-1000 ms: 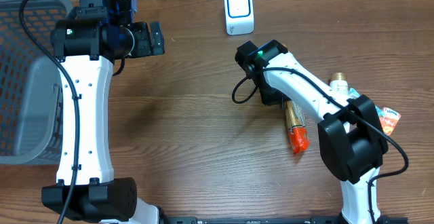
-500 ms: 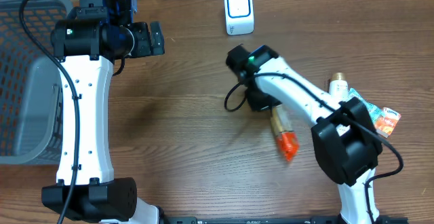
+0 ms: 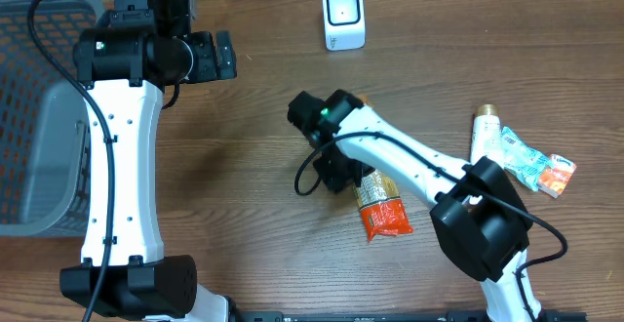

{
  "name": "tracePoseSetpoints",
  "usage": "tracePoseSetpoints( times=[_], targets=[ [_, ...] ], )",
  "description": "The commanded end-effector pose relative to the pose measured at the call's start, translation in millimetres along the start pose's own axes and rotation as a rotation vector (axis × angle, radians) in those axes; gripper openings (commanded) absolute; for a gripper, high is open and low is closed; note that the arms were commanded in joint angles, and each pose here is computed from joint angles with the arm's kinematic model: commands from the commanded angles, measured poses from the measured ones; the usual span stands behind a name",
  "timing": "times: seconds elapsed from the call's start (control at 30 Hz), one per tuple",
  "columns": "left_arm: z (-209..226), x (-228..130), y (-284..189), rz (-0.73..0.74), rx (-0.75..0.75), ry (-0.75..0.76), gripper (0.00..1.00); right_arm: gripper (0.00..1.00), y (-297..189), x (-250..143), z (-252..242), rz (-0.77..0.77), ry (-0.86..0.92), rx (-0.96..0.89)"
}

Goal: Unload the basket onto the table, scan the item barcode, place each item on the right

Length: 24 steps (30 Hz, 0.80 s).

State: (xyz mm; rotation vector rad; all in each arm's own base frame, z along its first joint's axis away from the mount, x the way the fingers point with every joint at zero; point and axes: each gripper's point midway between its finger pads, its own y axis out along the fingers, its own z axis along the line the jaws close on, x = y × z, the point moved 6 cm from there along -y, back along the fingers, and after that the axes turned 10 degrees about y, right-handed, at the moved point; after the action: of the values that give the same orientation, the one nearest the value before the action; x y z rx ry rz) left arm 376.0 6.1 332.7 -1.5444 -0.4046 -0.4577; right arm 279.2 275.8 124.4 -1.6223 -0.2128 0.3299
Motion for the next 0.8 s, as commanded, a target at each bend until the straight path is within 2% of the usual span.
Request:
tracePoseSetpoints(
  times=[0.0, 0.3, 0.53, 0.77],
  targets=[
    [0, 1, 0, -0.003, 0.005, 0.017, 1.0, 0.44, -28, 20, -20, -0.08, 0.161, 0.013],
    [0, 1, 0, -0.003, 0.005, 0.017, 1.0, 0.58, -37, 29, -18, -0.083, 0.193, 0.123],
    [0, 1, 0, -0.003, 0.005, 0.017, 1.0, 0.58, -19, 29, 9, -0.047, 0.116, 0.307],
    [0, 1, 0, -0.003, 0.005, 0.017, 1.0, 0.58, 26, -3, 11, 0.133, 0.132, 0.346]
  ],
)
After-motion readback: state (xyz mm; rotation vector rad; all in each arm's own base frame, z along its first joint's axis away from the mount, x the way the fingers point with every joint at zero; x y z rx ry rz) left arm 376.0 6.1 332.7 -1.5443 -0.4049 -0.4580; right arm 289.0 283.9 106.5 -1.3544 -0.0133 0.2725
